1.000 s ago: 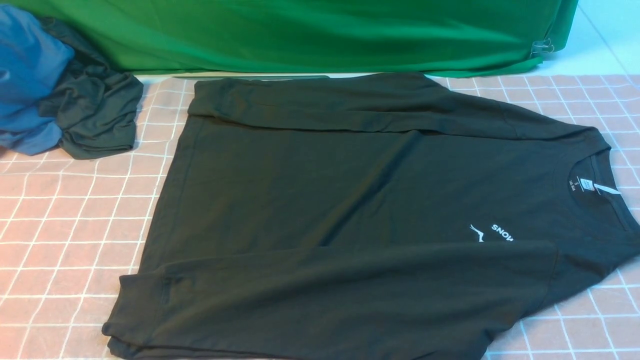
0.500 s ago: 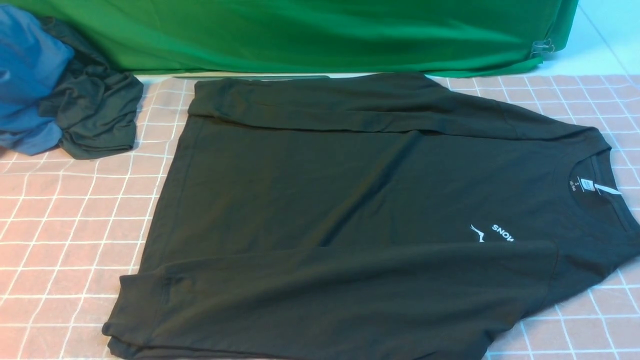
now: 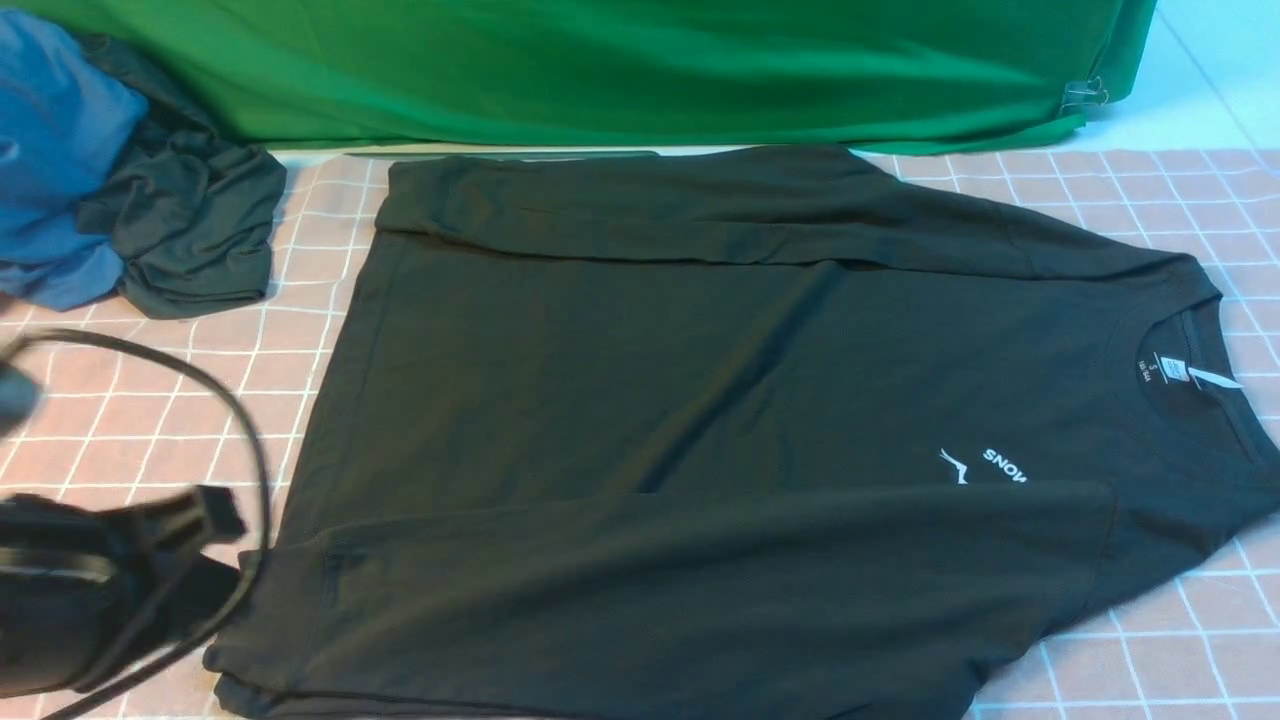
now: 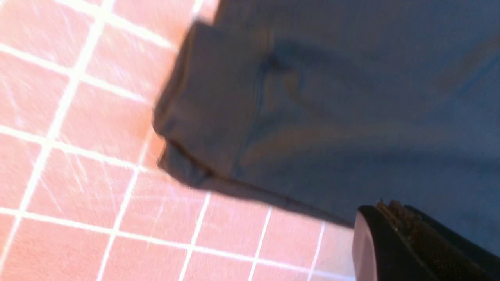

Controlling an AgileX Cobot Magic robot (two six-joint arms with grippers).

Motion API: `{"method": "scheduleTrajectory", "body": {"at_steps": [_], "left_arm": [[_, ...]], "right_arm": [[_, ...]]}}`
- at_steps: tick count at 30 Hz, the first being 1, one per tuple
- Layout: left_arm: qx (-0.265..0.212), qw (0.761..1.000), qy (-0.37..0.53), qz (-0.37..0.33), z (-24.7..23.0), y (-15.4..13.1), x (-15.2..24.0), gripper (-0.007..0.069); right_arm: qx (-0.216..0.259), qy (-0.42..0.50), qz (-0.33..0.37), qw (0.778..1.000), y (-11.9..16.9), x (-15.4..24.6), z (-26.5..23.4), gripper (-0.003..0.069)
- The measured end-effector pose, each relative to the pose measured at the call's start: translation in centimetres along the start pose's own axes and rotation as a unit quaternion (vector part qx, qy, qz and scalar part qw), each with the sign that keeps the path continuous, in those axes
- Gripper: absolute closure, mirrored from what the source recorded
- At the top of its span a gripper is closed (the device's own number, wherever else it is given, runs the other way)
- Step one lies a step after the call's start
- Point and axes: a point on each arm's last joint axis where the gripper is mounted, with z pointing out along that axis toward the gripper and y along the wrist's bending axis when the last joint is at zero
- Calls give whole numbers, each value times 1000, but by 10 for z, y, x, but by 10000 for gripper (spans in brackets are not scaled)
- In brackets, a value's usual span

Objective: Fold a long-sleeved shirt over a pink coffee tablecloth.
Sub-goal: 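Reach out and grasp the dark shirt lying flat on the table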

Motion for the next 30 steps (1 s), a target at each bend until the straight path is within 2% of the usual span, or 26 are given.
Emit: {"method": "scheduleTrajectory", "body": {"at_steps": [1, 2, 4, 7, 9, 14, 18, 24, 27, 30], "left_arm": [[0, 1000, 4, 1, 2, 0, 0, 610], [-2, 1000, 13, 10, 4, 0, -1, 610], [-3, 1000, 4, 17, 1, 0, 0, 610], [-2, 1000, -22, 23, -9, 1, 3, 610], [8, 997, -81, 20, -32, 2, 12, 610], [37, 977, -207, 7, -78, 10, 39, 610], [69, 951, -302, -7, -107, 20, 65, 610], [97, 922, -374, -10, -127, 30, 89, 610], [104, 916, -387, -9, -130, 33, 96, 610], [99, 920, -380, -11, -129, 35, 98, 610]], "right_arm": [[-6, 14, -12, 1000, 3, -3, 5, 620], [-27, 69, -58, 996, 15, -12, 24, 620], [-50, 129, -106, 985, 31, -16, 53, 620], [-71, 183, -157, 968, 46, -15, 83, 620], [-95, 244, -211, 942, 64, -12, 123, 620], [-120, 326, -242, 906, 82, -6, 179, 620], [-155, 337, -274, 887, 100, -8, 215, 620], [-205, 330, -341, 856, 138, 3, 259, 619], [-224, 338, -362, 840, 163, 22, 288, 603], [-240, 340, -379, 827, 184, 40, 309, 568]]}}
